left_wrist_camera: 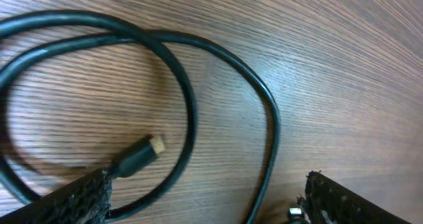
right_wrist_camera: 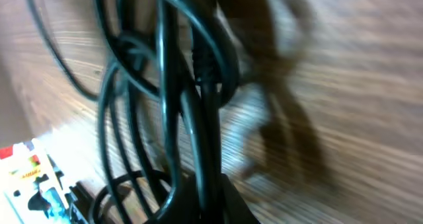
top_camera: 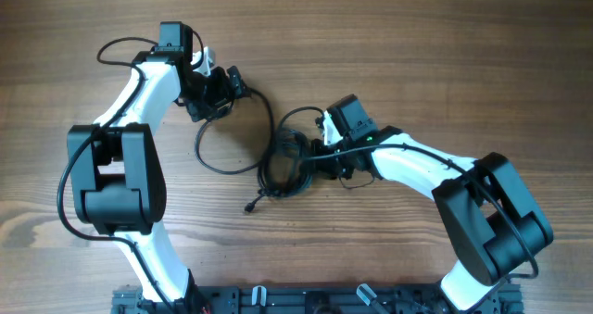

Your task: Untangle cables

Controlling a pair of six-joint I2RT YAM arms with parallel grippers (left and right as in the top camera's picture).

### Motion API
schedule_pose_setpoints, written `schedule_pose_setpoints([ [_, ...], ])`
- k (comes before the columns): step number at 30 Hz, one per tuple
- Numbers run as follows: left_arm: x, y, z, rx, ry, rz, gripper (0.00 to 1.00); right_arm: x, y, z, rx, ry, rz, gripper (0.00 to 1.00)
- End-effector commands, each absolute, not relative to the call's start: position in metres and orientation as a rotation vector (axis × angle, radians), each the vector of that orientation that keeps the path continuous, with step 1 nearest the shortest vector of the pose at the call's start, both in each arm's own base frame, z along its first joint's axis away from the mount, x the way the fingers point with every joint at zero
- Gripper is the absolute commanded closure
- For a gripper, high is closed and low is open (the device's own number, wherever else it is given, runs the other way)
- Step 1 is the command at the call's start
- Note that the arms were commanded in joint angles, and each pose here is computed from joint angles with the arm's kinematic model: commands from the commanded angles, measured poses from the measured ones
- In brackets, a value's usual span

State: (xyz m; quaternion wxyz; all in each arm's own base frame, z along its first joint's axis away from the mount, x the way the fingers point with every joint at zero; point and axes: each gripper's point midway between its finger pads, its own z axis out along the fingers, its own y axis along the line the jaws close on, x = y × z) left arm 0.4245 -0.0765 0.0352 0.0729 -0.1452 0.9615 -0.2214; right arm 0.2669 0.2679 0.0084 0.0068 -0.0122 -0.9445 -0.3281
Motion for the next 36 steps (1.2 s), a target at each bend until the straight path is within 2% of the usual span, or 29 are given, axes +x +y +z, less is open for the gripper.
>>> schedule_pose_setpoints([
  [1, 0.425, -0.067, 0.043, -0.477, 2.865, -0.602, 0.04, 0.28, 0.259, 0.018, -0.006, -3.004, -0.884, 0.62],
  [3, 0.426, -0.065, 0.043, -0.485, 2.866, -0.589, 0.05, 0.282, 0.259, 0.034, 0.083, -3.002, -0.842, 0.46],
  [4, 0.426, -0.065, 0.043, -0.485, 2.866, -0.584, 0.02, 0.287, 0.256, 0.047, 0.119, -3.024, -0.778, 0.35],
  [8, 0.426, -0.061, 0.043, -0.498, 2.864, -0.583, 0.02, 0.314, 0.244, 0.072, 0.177, -3.16, -0.611, 0.33],
  [13, 0.426, -0.05, 0.062, -0.576, 2.814, -0.691, 0.05, 0.37, 0.278, 0.104, 0.389, -3.361, -0.862, 0.3],
  [14, 0.426, -0.044, 0.067, -0.594, 2.798, -0.696, 0.11, 0.379, 0.285, 0.109, 0.416, -3.393, -0.918, 0.3],
  [15, 0.426, -0.038, 0.071, -0.61, 2.787, -0.693, 0.18, 0.387, 0.292, 0.114, 0.443, -3.421, -0.973, 0.32],
  [17, 0.425, -0.027, 0.077, -0.641, 2.769, -0.685, 0.48, 0.402, 0.307, 0.126, 0.549, -3.477, -1.073, 0.38],
  [18, 0.425, -0.022, 0.077, -0.658, 2.767, -0.672, 0.66, 0.406, 0.315, 0.13, 0.602, -3.495, -1.115, 0.41],
  [19, 0.424, -0.014, 0.075, -0.681, 2.766, -0.648, 0.8, 0.412, 0.326, 0.134, 0.647, -3.514, -1.176, 0.6],
  [20, 0.423, -0.006, 0.073, -0.703, 2.767, -0.608, 0.87, 0.417, 0.335, 0.137, 0.684, -3.527, -1.233, 0.77],
  [21, 0.421, 0.005, 0.068, -0.735, 2.769, -0.546, 0.84, 0.422, 0.346, 0.137, 0.72, -3.536, -1.293, 0.95],
  [22, 0.42, 0.01, 0.067, -0.758, 2.768, -0.516, 0.84, 0.425, 0.356, 0.135, 0.752, -3.537, -1.334, 0.95],
  [24, 0.419, 0.017, 0.064, -0.773, 2.771, -0.474, 0.96, 0.429, 0.376, 0.127, 0.824, -3.535, -1.423, 0.95],
  [29, 0.418, 0.017, 0.061, -0.805, 2.765, -0.478, 0.96, 0.421, 0.424, 0.089, 1.05, -3.44, -1.61, 0.95],
  [33, 0.418, 0.017, 0.061, -0.81, 2.764, -0.479, 0.89, 0.411, 0.442, 0.059, 1.103, -3.4, -1.637, 0.95],
  [36, 0.419, 0.014, 0.061, -0.799, 2.765, -0.481, 0.87, 0.413, 0.444, 0.044, 1.098, -3.413, -1.638, 0.95],
])
